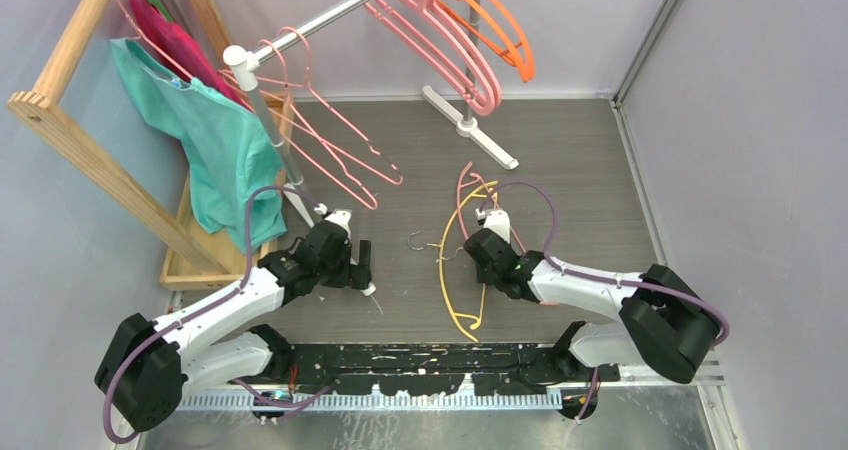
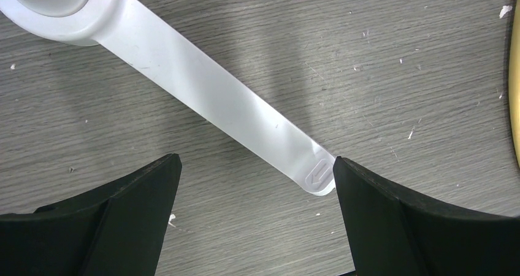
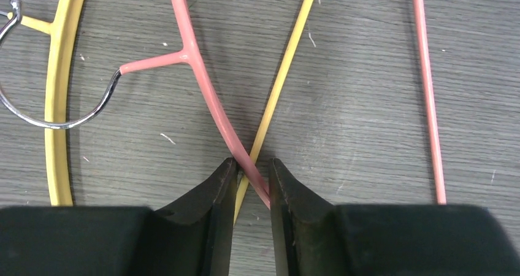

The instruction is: Organize the hangers

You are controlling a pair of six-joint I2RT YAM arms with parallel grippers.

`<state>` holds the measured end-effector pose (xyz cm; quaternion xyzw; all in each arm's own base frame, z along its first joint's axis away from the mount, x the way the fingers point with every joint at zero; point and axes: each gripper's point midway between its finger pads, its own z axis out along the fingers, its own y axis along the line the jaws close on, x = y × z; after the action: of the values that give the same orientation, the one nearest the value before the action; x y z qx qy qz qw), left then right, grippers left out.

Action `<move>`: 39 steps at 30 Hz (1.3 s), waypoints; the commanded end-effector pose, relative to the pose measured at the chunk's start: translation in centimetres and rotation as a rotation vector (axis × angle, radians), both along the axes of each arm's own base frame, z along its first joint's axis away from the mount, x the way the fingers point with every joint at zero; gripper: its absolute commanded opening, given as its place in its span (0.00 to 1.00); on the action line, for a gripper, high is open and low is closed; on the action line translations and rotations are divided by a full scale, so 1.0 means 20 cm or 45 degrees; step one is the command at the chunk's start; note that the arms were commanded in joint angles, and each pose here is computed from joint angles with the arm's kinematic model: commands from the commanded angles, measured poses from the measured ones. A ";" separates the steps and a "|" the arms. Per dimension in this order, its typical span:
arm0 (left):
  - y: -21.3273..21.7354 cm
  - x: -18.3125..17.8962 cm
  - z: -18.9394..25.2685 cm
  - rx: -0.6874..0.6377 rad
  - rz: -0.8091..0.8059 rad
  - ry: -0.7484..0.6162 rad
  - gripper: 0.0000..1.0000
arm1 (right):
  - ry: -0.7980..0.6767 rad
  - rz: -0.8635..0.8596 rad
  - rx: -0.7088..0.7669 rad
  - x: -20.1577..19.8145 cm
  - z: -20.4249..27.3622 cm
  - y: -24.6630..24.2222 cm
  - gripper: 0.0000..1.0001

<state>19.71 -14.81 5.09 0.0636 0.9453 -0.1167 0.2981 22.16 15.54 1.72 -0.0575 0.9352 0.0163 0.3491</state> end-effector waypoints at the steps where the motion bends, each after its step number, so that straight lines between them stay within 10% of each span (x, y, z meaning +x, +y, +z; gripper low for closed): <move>1: -0.04 0.04 0.06 -0.057 -0.007 -0.061 0.98 | -0.002 0.024 0.040 0.00 -0.01 0.02 0.25; 7: -0.04 0.03 0.05 -0.059 -0.001 -0.062 0.98 | -0.071 0.073 0.171 0.01 0.16 0.09 0.01; 22: -0.03 0.06 0.09 -0.043 0.006 -0.082 0.98 | -0.356 0.394 0.783 -0.15 1.29 0.30 0.01; 39: -0.05 0.11 0.18 -0.025 -0.009 -0.128 0.98 | -0.339 0.542 1.092 -0.32 1.72 0.38 0.01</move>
<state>20.70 -15.24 6.58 0.0624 0.9388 -0.1203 0.3167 16.06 22.76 29.99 -0.1014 0.8102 0.4084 0.4080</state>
